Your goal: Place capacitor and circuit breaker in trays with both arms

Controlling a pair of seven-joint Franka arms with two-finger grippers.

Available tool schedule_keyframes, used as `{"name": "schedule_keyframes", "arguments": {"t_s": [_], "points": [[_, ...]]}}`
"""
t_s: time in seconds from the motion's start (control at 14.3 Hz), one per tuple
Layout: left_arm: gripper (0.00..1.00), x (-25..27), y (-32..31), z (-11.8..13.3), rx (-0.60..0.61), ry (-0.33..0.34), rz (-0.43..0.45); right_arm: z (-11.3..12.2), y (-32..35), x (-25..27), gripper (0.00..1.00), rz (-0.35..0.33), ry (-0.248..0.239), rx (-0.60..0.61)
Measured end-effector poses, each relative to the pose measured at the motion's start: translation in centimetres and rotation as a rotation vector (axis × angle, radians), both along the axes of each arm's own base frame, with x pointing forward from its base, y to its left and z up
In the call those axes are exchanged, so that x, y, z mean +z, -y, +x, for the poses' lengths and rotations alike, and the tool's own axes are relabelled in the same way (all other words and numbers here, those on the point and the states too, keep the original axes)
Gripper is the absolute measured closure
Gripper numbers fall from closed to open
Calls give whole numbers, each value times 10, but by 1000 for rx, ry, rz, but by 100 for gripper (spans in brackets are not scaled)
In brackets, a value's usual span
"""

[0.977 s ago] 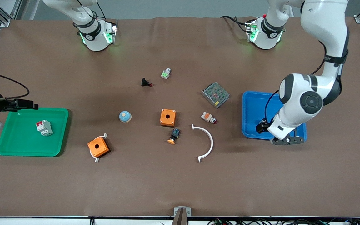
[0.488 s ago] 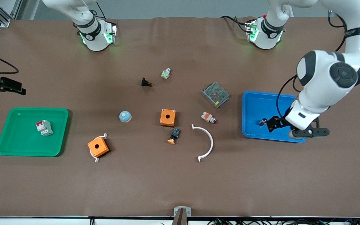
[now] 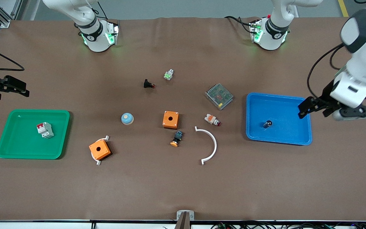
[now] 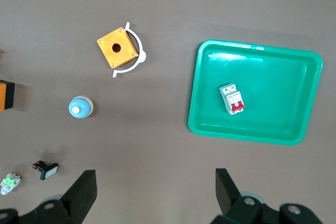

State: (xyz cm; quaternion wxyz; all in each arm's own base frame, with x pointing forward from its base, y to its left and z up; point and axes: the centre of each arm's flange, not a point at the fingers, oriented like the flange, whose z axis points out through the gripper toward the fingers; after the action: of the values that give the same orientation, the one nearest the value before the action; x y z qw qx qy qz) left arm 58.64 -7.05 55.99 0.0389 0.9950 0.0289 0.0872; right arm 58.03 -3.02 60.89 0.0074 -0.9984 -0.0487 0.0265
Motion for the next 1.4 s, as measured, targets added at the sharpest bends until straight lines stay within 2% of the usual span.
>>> {"name": "schedule_keyframes", "arguments": {"t_s": [0.42, 0.63, 0.91, 1.4], "points": [[0, 31, 14, -12, -109, -1, 99, -5, -32, 14, 0, 14, 28, -45], [0, 46, 13, -15, -160, -33, 114, -14, -45, 28, 0, 21, 46, -65], [0, 60, 11, -18, -177, -50, 118, -26, -12, 30, 0, 23, 42, -119], [0, 78, 8, -18, -172, -25, 117, -47, -7, 22, 0, 23, 41, -125]]}}
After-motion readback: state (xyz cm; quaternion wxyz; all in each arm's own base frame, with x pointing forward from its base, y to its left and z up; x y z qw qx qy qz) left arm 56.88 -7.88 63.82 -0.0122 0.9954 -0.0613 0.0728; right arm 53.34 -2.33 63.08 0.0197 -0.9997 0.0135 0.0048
